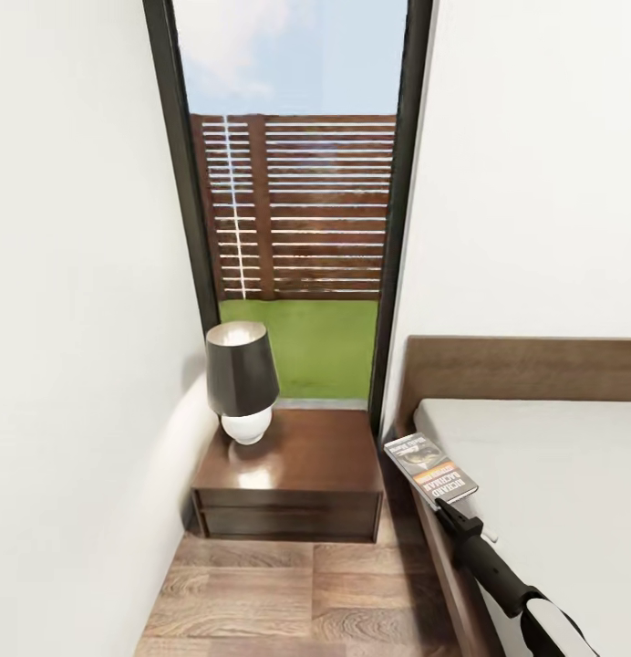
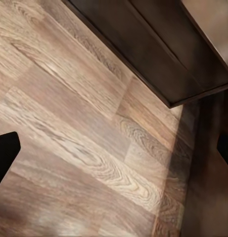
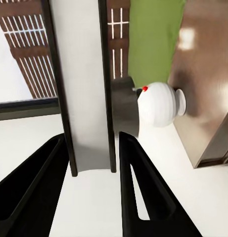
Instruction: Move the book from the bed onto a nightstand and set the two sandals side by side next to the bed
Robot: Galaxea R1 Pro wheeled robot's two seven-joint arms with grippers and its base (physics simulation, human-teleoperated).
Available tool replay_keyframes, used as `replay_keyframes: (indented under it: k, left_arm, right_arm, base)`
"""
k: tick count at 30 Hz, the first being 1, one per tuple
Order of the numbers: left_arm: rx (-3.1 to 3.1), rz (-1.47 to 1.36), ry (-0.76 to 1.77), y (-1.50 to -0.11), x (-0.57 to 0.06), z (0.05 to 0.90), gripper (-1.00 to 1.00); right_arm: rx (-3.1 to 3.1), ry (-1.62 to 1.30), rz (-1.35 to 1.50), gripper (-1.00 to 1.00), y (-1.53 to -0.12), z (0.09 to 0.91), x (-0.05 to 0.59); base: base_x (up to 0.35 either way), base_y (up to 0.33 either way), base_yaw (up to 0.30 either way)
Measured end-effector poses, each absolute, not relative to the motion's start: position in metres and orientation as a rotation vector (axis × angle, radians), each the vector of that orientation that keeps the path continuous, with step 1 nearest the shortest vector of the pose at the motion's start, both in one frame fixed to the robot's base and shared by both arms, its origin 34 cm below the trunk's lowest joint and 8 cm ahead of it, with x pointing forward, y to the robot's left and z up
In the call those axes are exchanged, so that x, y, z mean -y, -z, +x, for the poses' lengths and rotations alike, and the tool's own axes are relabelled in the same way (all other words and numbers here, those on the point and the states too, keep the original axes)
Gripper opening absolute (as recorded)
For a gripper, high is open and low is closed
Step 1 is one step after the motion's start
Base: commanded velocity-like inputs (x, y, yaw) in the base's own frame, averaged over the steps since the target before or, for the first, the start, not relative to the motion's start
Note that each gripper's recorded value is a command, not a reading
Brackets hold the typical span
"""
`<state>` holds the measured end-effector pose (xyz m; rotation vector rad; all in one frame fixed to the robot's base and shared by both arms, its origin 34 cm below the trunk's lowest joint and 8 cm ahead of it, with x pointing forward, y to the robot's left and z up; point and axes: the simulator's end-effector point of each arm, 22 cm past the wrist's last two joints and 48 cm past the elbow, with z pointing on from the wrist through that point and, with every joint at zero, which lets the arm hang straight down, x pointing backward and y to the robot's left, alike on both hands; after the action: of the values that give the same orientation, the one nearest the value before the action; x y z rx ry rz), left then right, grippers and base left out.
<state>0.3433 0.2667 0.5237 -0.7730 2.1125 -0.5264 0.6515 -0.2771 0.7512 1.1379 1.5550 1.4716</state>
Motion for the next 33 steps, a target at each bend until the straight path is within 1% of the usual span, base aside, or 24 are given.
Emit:
replay_keyframes:
  k: [33]
  left_arm:
    - [-2.112, -0.773, 0.526, -0.5237, -0.2669, 0.3433, 1.0]
  right_arm:
    - [-1.553, -1.471, 1.139, -1.0, -0.7513, 0.6516, 0.2777]
  base:
    - [0.21, 0.0, 0.0]
